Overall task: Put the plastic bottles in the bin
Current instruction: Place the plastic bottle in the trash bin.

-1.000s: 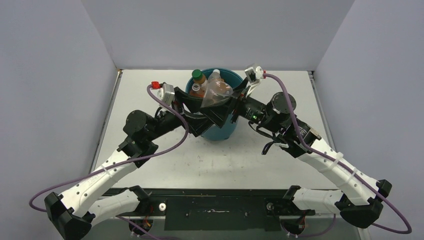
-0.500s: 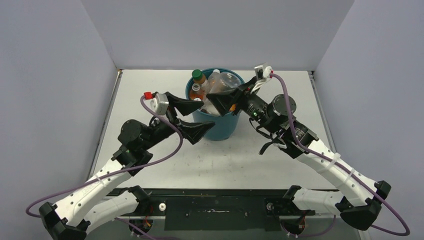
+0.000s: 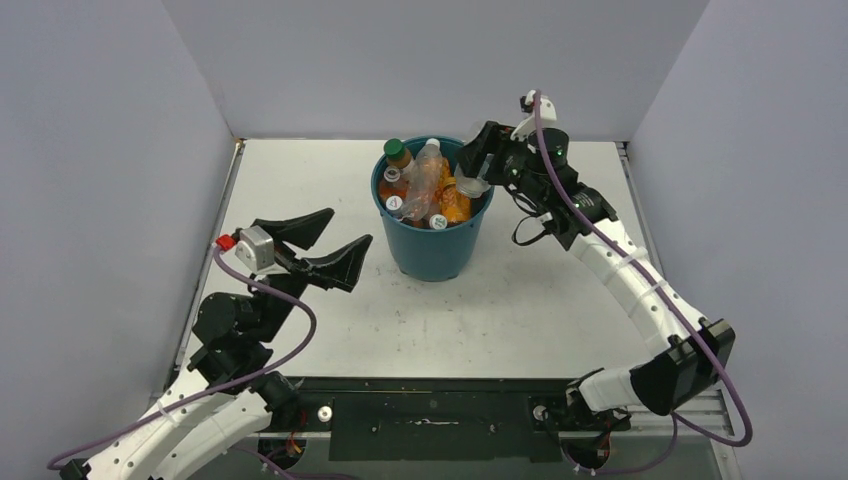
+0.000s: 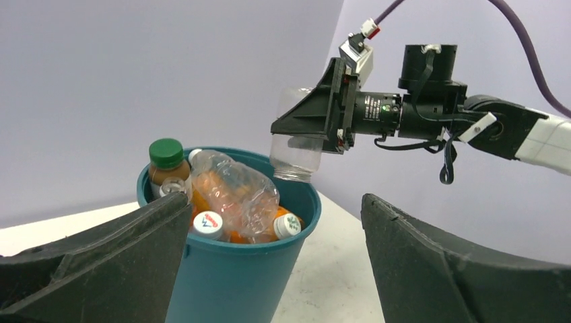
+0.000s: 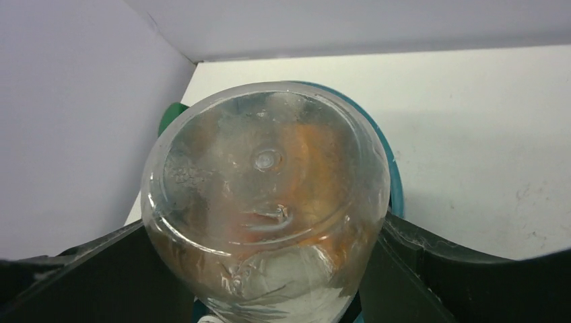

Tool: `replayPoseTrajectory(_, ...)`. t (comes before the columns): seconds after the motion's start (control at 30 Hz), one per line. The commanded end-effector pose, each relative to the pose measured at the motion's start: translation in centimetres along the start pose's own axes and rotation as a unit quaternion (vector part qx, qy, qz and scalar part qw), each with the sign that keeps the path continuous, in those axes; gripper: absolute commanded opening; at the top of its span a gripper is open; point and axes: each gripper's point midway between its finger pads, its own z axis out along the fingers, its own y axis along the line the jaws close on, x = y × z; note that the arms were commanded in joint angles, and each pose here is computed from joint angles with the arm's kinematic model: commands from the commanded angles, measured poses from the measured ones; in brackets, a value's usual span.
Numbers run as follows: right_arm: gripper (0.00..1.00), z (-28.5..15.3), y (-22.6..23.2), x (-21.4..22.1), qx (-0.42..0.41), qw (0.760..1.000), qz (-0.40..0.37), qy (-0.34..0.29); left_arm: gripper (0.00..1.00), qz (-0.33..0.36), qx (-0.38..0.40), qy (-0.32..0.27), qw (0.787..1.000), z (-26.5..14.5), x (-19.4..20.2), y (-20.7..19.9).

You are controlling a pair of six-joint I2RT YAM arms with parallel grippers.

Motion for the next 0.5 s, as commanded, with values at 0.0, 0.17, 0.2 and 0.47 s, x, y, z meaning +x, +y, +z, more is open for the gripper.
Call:
replayPoseTrajectory(0.0, 0.41, 0.7, 1.4, 0.3, -0.021, 0.999, 0.014, 0.035, 0.96, 0.010, -0.031, 0.035, 0.999, -0.1, 1.7, 1.3)
replayPoseTrajectory(0.17, 0.61, 2.0, 0.1, 2.9, 0.001, 0.996, 0.004, 0.088, 0.96, 0.002, -0.046, 0.059, 0.997, -0.3, 2.2, 1.6)
replayPoseTrajectory(0.2, 0.68, 2.2, 0.1, 3.2, 0.002, 0.995, 0.002, 0.095, 0.96, 0.001, -0.050, 0.063, 0.997, -0.3, 2.3, 1.7)
replayPoseTrajectory(0.47, 0.90, 2.2, 0.1, 3.2, 0.011, 0.995, -0.006, 0.099, 0.96, -0.014, -0.088, 0.089, 0.992, -0.6, 2.7, 2.7)
